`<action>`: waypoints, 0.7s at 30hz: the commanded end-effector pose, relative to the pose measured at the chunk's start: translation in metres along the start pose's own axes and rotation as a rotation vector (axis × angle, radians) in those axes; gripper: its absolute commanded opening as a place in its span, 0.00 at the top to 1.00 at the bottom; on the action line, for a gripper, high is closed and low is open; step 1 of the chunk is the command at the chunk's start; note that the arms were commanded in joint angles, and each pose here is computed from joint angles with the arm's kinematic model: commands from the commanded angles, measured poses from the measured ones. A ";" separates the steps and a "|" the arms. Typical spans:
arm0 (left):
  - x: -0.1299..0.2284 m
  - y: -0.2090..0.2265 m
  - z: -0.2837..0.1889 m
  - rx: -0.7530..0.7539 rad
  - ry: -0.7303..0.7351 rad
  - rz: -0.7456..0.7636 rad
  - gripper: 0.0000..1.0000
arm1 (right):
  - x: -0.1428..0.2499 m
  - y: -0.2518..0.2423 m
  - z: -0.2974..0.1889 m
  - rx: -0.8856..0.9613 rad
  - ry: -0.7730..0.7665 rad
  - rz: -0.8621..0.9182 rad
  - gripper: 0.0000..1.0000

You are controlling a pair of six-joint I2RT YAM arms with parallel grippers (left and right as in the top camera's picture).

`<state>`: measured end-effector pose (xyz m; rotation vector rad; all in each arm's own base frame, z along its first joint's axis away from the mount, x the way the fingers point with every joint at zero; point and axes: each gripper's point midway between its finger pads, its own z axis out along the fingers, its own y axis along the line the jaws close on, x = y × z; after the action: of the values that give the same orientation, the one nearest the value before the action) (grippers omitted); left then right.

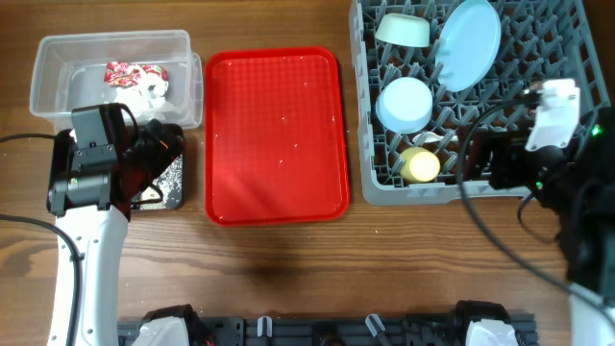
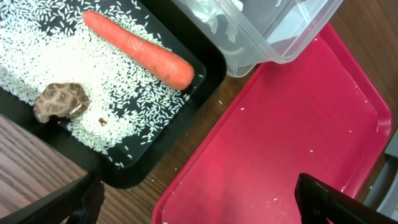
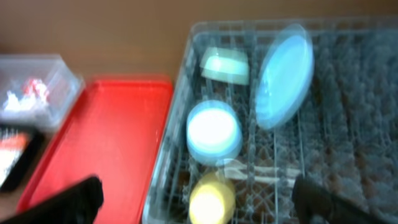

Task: Sort waste into correct bins and load items into the dishwasher rack

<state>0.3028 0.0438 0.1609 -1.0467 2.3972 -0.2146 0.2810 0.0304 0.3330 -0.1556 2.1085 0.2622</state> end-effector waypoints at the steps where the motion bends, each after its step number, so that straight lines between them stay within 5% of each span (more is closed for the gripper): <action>1: -0.006 0.000 -0.002 -0.006 -0.019 -0.014 0.00 | 0.024 0.029 0.009 -0.110 -0.178 -0.125 0.00; 9: -0.006 0.000 -0.002 -0.006 -0.019 -0.014 0.00 | 0.104 0.043 0.033 -0.115 -0.613 -0.283 0.00; 21: -0.006 0.000 -0.002 -0.006 -0.019 -0.014 0.00 | 0.156 0.041 0.049 -0.134 -0.553 -0.275 0.00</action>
<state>0.3031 0.0438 0.1608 -1.0466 2.3968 -0.2147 0.2322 0.0807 0.1769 -0.3993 1.5189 0.2503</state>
